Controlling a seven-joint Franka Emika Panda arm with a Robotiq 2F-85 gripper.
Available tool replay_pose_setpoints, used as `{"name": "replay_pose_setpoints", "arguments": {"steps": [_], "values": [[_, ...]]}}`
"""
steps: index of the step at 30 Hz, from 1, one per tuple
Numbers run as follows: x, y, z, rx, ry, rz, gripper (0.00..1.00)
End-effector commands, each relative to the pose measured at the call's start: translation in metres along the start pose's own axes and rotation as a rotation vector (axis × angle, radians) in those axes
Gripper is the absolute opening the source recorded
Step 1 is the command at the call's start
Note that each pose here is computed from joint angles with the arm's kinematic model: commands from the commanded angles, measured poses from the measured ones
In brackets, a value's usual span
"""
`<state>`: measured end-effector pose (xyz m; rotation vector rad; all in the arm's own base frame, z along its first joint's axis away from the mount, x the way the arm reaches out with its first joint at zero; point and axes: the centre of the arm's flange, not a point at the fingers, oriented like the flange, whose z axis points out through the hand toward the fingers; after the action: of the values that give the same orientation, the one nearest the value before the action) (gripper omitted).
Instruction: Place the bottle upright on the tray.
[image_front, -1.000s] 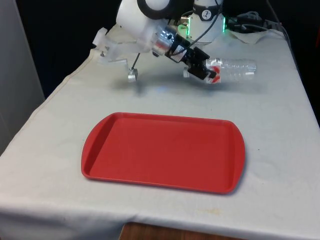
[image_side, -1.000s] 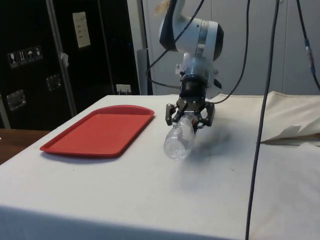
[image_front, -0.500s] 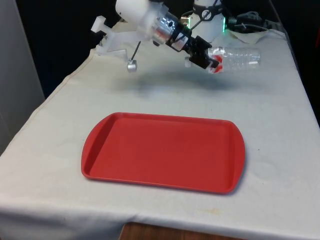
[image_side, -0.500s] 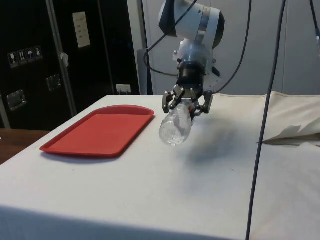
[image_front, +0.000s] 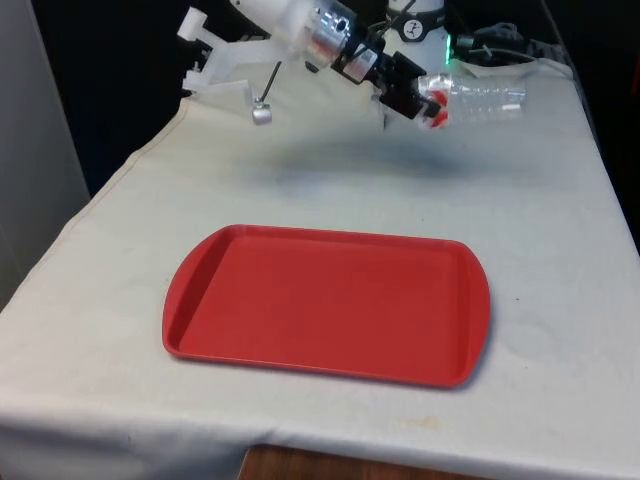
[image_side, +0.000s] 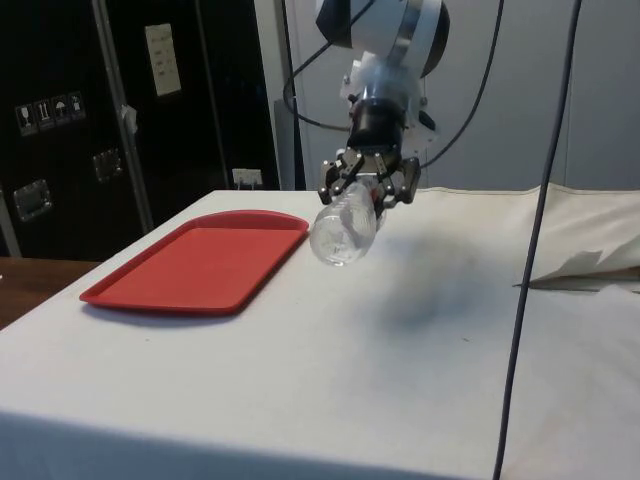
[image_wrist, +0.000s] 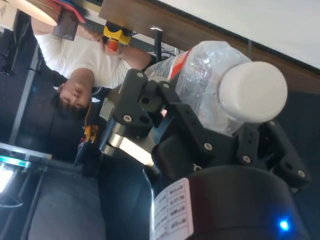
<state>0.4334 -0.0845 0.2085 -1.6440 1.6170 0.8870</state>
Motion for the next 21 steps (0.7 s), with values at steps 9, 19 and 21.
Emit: {"name": "replay_pose_setpoints", "arguments": {"steps": [9, 19, 21], "values": [[-0.016, -0.001, -0.011, -0.002, 0.001, 0.008, 0.33], [-0.029, -0.003, -0.019, -0.001, 0.006, 0.009, 0.33], [-0.031, -0.004, -0.019, 0.0, 0.008, 0.008, 0.33]]}}
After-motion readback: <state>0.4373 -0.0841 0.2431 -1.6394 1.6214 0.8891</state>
